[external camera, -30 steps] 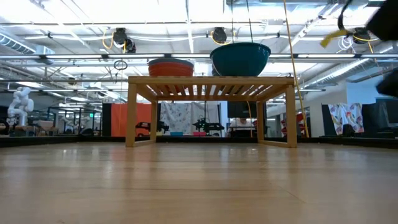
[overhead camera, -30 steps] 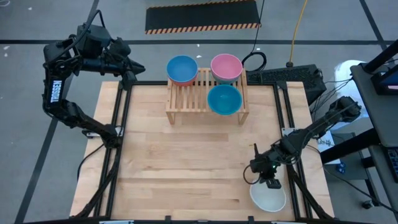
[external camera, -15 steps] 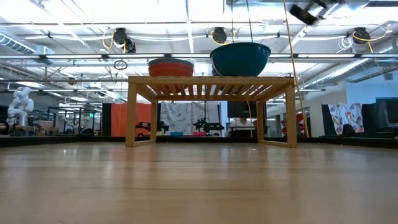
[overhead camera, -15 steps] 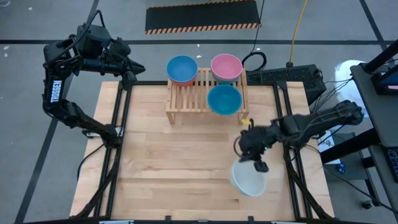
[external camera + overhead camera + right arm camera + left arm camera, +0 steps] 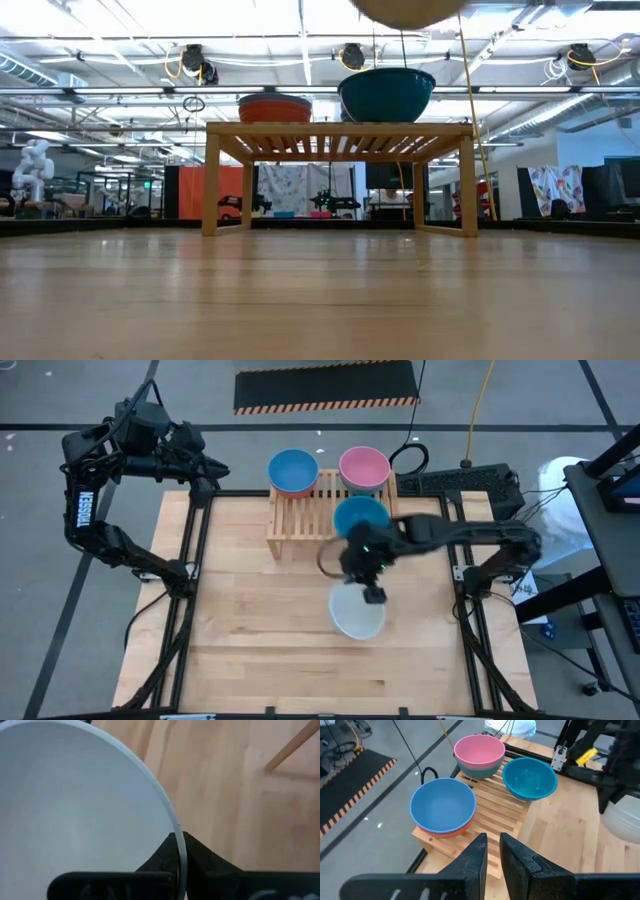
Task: Place and stack bowls onto a shelf
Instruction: Put the white bowl on the shelf
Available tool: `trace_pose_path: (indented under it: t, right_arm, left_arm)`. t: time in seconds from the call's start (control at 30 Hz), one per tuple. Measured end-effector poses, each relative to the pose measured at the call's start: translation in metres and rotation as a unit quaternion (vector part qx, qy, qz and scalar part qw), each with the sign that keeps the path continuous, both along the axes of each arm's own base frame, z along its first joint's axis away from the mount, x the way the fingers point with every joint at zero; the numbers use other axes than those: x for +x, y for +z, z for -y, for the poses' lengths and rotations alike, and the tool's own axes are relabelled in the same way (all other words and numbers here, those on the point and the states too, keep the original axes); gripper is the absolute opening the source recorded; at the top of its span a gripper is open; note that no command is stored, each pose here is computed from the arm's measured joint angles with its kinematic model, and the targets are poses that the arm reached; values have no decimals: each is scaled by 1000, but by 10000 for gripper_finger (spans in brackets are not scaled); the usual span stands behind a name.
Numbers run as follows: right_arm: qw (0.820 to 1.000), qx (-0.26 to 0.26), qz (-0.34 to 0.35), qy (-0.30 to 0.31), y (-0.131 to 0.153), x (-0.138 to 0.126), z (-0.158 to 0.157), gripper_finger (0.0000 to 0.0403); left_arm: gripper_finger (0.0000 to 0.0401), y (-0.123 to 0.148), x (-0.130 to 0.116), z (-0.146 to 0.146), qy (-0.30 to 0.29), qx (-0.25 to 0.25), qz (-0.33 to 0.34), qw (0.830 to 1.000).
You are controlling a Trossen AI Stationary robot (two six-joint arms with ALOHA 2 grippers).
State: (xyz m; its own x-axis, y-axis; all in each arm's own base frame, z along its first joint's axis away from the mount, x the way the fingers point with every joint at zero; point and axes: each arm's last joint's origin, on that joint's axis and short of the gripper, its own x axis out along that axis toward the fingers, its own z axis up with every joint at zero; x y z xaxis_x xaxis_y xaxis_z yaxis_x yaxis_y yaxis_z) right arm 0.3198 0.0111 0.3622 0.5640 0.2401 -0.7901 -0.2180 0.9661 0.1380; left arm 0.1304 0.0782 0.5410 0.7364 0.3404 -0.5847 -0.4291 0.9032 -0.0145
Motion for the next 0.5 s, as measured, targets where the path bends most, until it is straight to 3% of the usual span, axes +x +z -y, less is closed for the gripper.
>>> trace_pose_path:
  t: [0.3, 0.5]
  right_arm:
    - [995, -43, 89, -26, 59, 51, 47, 0]
    - [990, -77, 112, -39, 63, 70, 75, 0]
  left_arm:
    - [56, 3, -10, 6, -23, 38, -3, 999]
    - [56, 5, -17, 10, -28, 51, 1, 998]
